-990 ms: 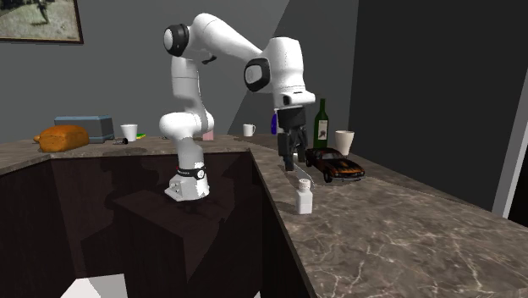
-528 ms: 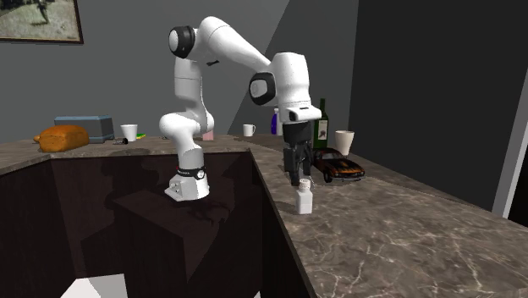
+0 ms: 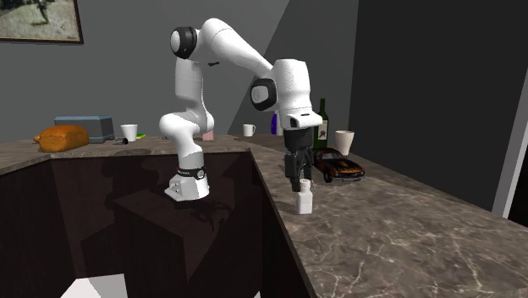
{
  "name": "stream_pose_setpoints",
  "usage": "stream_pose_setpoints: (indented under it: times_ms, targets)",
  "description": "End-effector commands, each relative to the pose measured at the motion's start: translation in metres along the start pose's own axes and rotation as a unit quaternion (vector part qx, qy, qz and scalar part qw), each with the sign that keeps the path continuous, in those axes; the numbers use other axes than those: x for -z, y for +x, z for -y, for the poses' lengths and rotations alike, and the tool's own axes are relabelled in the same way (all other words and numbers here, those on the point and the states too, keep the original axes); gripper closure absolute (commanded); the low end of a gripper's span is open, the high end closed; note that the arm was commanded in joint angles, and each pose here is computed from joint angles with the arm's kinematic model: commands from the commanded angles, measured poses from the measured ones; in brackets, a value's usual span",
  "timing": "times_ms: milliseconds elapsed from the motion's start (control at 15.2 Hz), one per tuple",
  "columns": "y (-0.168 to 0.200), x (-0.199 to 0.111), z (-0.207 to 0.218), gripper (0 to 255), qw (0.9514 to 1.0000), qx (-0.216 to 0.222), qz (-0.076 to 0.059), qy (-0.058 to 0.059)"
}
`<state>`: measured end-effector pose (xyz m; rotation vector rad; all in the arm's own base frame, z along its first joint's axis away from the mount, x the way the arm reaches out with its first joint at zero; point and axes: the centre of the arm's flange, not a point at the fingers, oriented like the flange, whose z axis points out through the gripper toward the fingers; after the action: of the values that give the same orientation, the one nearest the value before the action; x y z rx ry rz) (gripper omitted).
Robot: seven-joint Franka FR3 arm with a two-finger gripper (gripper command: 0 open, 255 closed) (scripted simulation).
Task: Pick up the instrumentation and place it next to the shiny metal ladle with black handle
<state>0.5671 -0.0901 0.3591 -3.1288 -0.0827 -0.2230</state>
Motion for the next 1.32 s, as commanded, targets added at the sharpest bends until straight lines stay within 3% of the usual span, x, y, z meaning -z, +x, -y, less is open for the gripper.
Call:
stream_pose_setpoints:
  times_ms: [0,66,660,1254]
  targets:
    - [0.000,0.000,0.000,0,1.0000,0.000,0.000,0.000]
    - [0.000,0.000,0.000,255,1.0000,0.000,0.000,0.000]
    - [0.000,0.000,0.000,255,1.0000,0.000,0.000,0.000]
    - [0.007,0.047,0.000,255,1.0000,0.000,0.000,0.000]
